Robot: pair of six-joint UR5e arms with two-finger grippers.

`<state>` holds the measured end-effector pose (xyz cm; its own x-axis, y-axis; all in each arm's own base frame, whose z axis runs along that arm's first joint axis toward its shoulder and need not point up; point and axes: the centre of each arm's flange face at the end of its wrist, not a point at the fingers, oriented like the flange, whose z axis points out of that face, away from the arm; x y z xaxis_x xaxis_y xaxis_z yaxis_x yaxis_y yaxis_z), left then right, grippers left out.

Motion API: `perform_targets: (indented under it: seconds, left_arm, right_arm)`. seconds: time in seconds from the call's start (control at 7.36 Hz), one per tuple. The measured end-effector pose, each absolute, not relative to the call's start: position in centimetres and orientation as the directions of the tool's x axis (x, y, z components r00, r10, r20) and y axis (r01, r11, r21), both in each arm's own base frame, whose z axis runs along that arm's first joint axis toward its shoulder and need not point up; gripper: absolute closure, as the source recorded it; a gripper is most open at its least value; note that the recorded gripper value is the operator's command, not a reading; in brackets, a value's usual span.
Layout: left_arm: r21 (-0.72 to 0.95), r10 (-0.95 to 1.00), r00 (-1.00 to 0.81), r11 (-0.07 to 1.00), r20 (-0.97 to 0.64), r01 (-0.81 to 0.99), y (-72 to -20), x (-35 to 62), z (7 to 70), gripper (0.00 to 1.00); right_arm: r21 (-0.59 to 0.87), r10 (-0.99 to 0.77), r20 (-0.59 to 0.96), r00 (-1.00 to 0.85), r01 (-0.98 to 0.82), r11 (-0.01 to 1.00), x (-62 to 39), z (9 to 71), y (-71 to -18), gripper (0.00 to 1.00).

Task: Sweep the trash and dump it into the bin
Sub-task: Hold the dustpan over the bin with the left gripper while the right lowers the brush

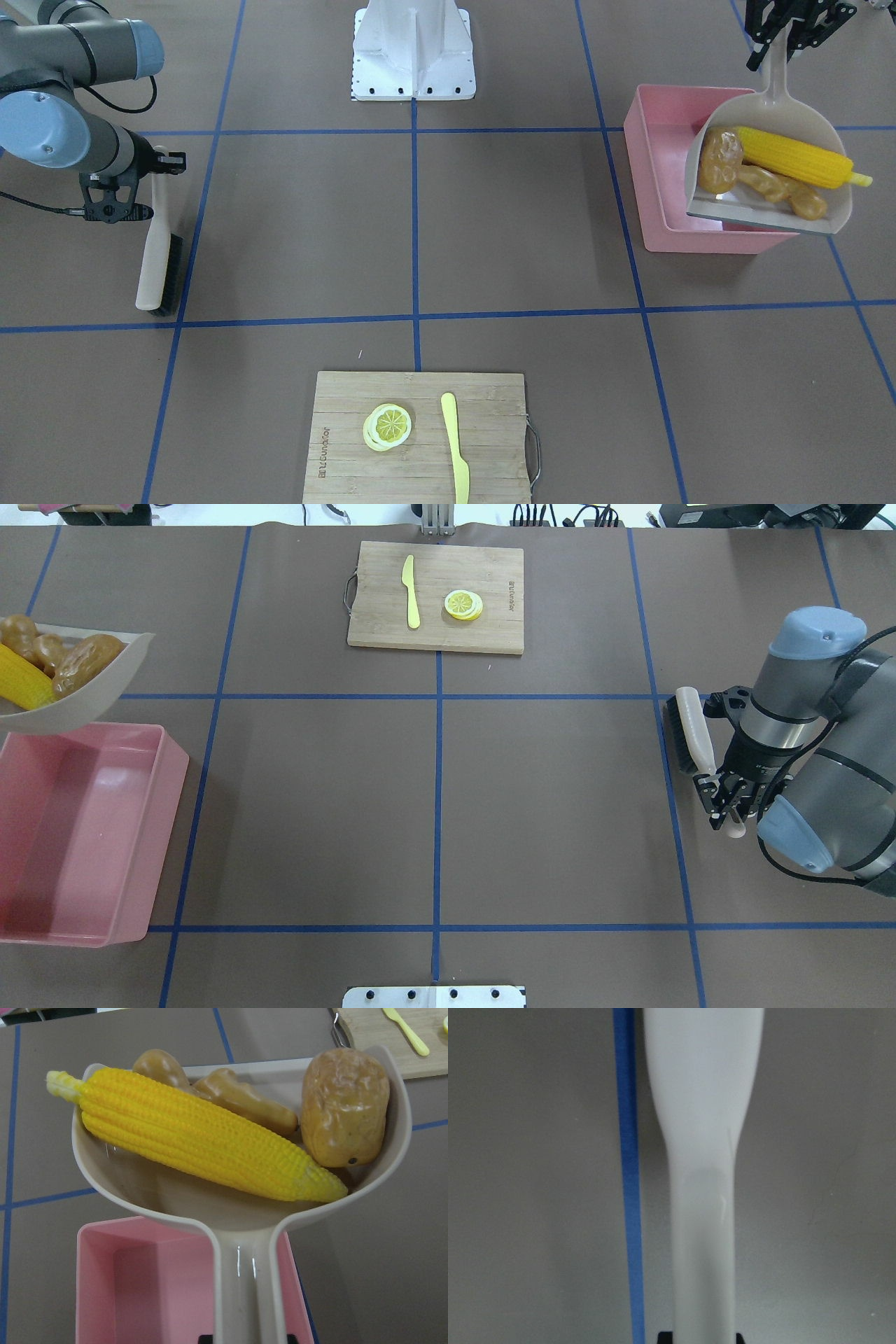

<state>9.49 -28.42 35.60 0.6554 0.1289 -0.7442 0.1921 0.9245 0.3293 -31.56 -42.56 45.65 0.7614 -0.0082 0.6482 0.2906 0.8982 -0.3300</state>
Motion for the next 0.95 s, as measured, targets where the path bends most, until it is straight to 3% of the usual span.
perform_targets:
  seconds: [0.27, 0.54, 0.68, 0.95]
  left_arm:
    - [0.250, 0.081, 0.649, 0.953, -0.757, 0.173, -27.7, 9.5, 36.3, 1.00]
    - [0.217, 0.061, 0.656, 0.963, -0.752, 0.158, -26.4, 8.8, 36.8, 1.00]
    - [0.213, 0.060, 0.661, 0.965, -0.748, 0.152, -25.6, 8.2, 37.0, 1.00]
    - [0.207, 0.058, 0.666, 0.967, -0.744, 0.147, -24.4, 7.3, 37.6, 1.00]
  right_arm:
    - [-0.334, -0.010, 0.645, 0.764, 0.294, 0.895, -31.9, 45.9, -42.5, 0.95]
    - [-0.336, -0.015, 0.643, 0.766, 0.300, 0.893, -32.5, 45.9, -42.5, 0.72]
    - [-0.335, -0.017, 0.644, 0.765, 0.301, 0.893, -32.7, 45.8, -42.6, 0.54]
    - [-0.335, -0.017, 0.644, 0.765, 0.302, 0.893, -32.8, 45.8, -42.6, 0.54]
